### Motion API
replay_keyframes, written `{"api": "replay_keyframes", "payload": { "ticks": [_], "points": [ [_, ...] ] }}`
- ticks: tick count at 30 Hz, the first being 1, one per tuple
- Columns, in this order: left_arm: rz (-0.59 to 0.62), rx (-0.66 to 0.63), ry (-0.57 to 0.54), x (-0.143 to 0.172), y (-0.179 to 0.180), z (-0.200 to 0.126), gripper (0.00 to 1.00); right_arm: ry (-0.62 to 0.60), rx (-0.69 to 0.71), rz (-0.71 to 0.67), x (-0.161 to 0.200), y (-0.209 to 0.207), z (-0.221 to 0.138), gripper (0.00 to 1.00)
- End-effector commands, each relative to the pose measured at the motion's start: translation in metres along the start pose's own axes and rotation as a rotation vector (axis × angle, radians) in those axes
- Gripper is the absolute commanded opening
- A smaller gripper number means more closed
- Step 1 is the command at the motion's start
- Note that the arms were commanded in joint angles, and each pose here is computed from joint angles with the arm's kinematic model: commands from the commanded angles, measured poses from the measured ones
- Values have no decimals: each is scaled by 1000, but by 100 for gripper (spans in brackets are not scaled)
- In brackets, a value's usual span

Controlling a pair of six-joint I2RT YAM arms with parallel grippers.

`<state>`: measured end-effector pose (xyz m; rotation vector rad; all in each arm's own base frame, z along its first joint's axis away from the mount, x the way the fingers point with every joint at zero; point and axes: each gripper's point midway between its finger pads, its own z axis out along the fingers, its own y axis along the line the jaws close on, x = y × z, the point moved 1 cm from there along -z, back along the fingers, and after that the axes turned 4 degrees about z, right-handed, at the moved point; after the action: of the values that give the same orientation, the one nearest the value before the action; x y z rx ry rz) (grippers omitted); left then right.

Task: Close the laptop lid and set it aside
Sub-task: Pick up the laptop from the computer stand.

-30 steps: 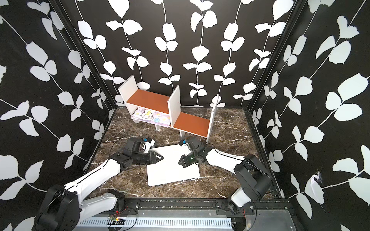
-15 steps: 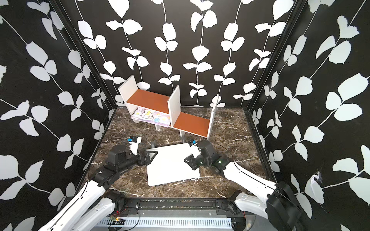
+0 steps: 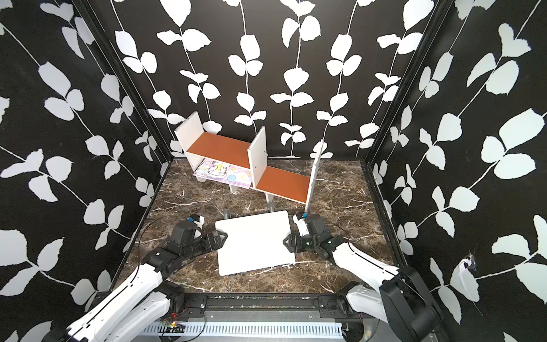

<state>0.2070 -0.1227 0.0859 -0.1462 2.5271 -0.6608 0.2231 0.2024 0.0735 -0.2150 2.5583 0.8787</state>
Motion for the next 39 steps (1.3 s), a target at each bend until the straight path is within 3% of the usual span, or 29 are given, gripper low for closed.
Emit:
{"api": "replay_keyframes", "payload": {
  "ticks": [1, 7, 16, 33, 39],
  "points": [
    [-27, 98, 18, -7, -15, 5, 99, -49, -99, -16, -22, 22, -1, 68],
    [-64, 150, 31, -8, -16, 12, 99, -41, -141, 1, -21, 22, 2, 66],
    [-72, 364, 55, -10, -49, 12, 98, -12, -208, 0, -19, 31, 7, 58],
    [6, 650, 17, -34, -115, -58, 88, 19, -261, -16, -18, 40, 8, 53],
    [-36, 743, 24, -38, -126, -62, 73, 21, -272, -14, -17, 41, 9, 53]
  ]
}}
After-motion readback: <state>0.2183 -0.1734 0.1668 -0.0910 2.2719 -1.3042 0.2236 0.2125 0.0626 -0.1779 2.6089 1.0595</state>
